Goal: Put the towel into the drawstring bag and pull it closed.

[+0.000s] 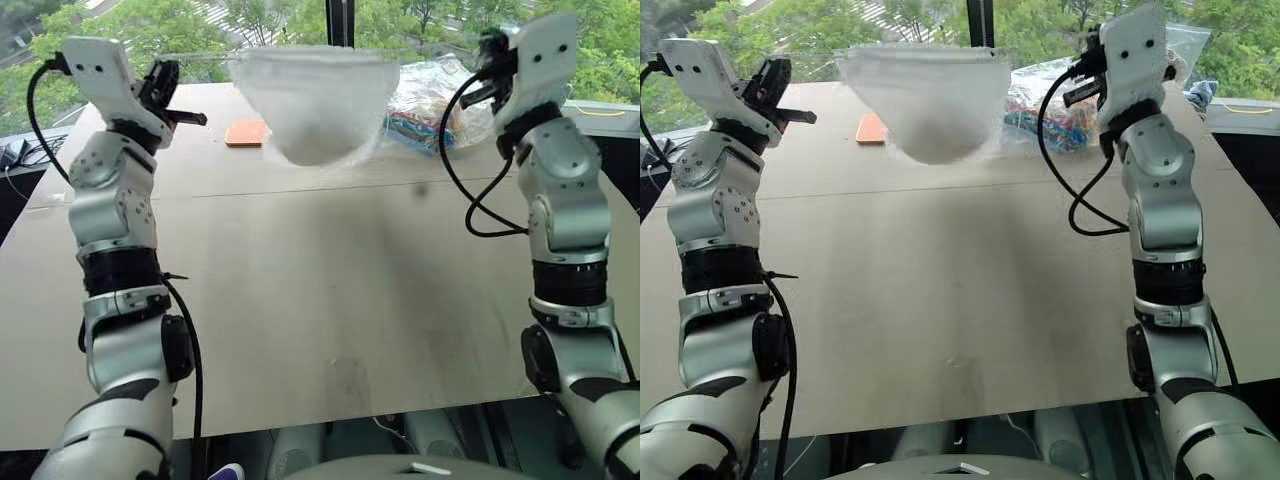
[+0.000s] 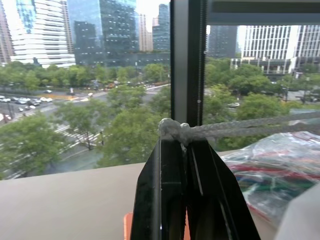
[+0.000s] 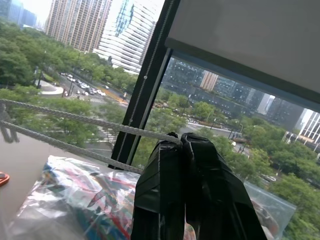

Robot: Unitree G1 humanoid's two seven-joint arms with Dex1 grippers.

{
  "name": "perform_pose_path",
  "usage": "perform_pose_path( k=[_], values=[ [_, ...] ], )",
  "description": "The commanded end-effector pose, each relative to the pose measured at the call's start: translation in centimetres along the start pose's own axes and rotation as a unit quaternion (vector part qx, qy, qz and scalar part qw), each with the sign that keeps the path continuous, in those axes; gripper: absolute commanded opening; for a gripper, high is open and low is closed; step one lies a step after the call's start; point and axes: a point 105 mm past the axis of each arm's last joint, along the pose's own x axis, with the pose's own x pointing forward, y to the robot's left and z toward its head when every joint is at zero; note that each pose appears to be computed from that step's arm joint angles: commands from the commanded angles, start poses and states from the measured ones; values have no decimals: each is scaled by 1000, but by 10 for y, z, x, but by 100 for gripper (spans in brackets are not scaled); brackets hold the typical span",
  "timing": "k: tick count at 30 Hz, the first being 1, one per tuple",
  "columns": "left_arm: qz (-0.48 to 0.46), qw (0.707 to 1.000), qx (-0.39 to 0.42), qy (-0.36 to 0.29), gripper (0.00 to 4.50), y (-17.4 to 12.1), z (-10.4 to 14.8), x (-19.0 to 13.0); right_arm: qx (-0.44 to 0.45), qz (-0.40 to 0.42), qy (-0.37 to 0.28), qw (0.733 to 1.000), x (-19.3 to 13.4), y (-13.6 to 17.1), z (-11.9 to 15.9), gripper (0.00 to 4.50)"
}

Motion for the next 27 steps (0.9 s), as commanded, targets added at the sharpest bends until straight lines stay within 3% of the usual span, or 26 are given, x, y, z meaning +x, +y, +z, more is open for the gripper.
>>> perform_pose_path(
  k=[1,14,24,27],
  values=[
    [73,997,27,-16,4,34,12,-4,-17,-82,-37,996,-7,-41,24,0],
    [164,986,10,14,4,85,-6,-19,-64,-121,-21,990,-27,-72,29,0],
    [109,993,12,36,4,75,-23,-26,-105,-154,9,982,-41,-96,25,0],
    [39,997,11,62,4,55,-40,-32,-103,-136,22,985,-46,-93,18,0]
  ],
)
